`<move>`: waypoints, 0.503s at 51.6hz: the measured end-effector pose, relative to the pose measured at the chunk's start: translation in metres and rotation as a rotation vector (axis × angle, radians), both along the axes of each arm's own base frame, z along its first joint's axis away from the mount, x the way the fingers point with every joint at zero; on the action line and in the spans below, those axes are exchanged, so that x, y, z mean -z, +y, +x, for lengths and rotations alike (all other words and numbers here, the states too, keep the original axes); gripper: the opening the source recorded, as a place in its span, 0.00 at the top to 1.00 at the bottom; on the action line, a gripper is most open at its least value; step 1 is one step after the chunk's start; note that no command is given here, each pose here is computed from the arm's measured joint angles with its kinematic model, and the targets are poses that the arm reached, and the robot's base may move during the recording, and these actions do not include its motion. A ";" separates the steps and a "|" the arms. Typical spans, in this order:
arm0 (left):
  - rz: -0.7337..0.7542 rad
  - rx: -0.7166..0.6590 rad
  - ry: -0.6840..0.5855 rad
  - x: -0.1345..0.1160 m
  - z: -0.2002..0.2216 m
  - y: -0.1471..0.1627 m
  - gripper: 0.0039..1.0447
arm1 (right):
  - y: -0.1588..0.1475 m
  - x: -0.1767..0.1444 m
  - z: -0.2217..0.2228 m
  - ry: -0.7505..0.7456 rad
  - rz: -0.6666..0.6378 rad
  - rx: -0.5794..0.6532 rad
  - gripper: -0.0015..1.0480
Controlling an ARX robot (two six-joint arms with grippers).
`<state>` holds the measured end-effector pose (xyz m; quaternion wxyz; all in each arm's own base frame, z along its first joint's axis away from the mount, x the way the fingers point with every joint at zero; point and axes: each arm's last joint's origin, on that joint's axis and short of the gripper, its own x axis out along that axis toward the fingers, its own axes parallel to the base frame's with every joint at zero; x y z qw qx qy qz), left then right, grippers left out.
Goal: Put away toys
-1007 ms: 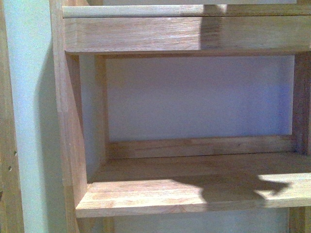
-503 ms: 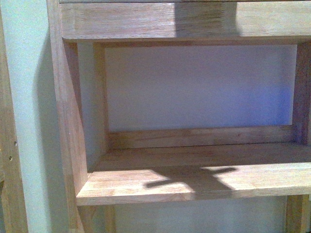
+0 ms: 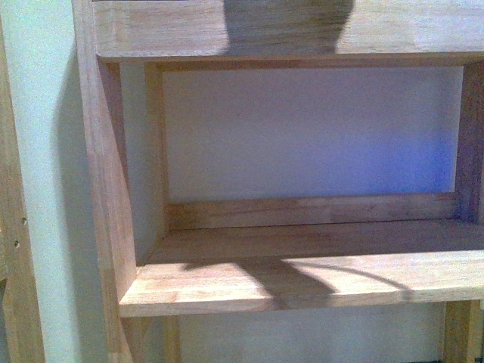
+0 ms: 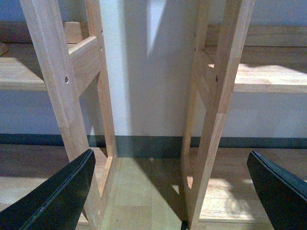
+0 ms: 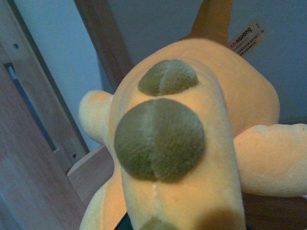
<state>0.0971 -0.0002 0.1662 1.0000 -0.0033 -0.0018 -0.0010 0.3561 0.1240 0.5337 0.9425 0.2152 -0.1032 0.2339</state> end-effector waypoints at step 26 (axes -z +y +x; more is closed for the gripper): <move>0.000 0.000 0.000 0.000 0.000 0.000 0.06 | 0.026 0.015 0.023 0.035 -0.014 -0.071 0.93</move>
